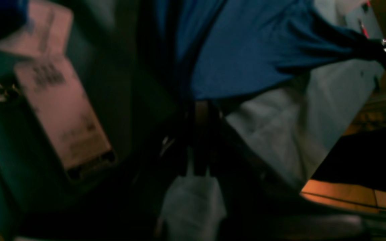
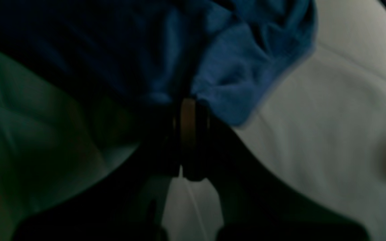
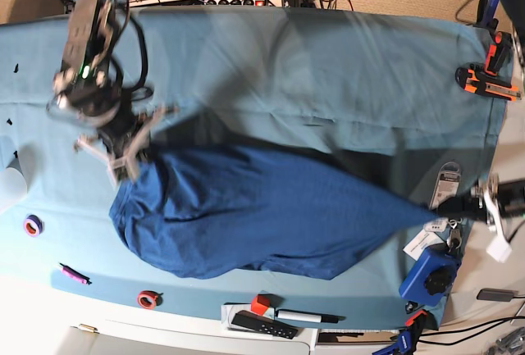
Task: Layout the t-shirt on the table in an organized manner, then fold the t-shirt properly
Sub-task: 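Lift and stretch the shirt between both grippers, laying it flat, then release the shirt with the left gripper and move it over the shirt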
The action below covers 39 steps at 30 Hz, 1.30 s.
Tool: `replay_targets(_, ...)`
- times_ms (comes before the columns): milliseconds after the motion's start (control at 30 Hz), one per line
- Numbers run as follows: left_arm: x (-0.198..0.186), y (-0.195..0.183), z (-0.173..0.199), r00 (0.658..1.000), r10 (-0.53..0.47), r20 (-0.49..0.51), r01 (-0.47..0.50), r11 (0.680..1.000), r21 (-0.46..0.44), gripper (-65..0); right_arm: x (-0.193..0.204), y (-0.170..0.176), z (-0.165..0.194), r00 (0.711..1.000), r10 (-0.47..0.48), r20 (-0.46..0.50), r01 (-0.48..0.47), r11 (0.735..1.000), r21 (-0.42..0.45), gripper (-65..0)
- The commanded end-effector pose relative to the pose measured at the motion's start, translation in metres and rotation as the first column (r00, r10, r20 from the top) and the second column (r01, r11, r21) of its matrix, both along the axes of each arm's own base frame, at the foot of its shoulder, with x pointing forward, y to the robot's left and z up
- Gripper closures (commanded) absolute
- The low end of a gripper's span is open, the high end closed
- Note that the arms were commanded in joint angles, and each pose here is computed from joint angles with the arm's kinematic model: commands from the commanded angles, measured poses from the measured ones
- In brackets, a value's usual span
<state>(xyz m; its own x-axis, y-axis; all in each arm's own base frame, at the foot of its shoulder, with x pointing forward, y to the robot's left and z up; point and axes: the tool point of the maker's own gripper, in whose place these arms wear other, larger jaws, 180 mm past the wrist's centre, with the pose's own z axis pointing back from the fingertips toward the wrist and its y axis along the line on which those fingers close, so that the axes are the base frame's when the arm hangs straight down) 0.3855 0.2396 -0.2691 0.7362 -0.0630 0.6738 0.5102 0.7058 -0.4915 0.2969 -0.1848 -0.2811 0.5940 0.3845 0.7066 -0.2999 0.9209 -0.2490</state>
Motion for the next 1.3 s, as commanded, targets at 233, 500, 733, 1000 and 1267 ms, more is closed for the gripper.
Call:
replay_targets(233,-0.034,-0.013,0.024,0.985,-0.140,0.101,0.129,0.985,0.114,0.0,-0.046,-0.019,0.022,0.998,-0.039,0.052,0.048,0.982,-0.183,0.0)
replay_targets(500,-0.026,-0.047,0.056,0.952,-0.110,0.284,0.118,0.993,-0.010,0.0,-0.056,-0.097,0.054,0.946,-0.266,0.188,0.305,0.925,-0.226,0.0)
replay_targets(733,0.000,-0.088,0.041,0.925,-0.042,0.377,0.064,0.997,-0.047,0.0,-0.054,-0.137,0.099,0.848,-0.370,0.379,0.461,0.869,-0.183,0.0)
replay_targets(1000,0.027,-0.130,0.054,0.873,0.007,0.488,0.045,0.995,-0.094,0.0,-0.037,-0.175,0.033,0.840,-0.497,0.216,0.528,0.841,-0.118,0.0)
replay_targets(1267,0.049,-0.181,0.049,0.836,-0.063,0.545,0.067,0.998,0.013,0.0,-0.002,-0.193,0.023,0.805,-0.559,0.202,0.574,0.819,-0.021,0.0)
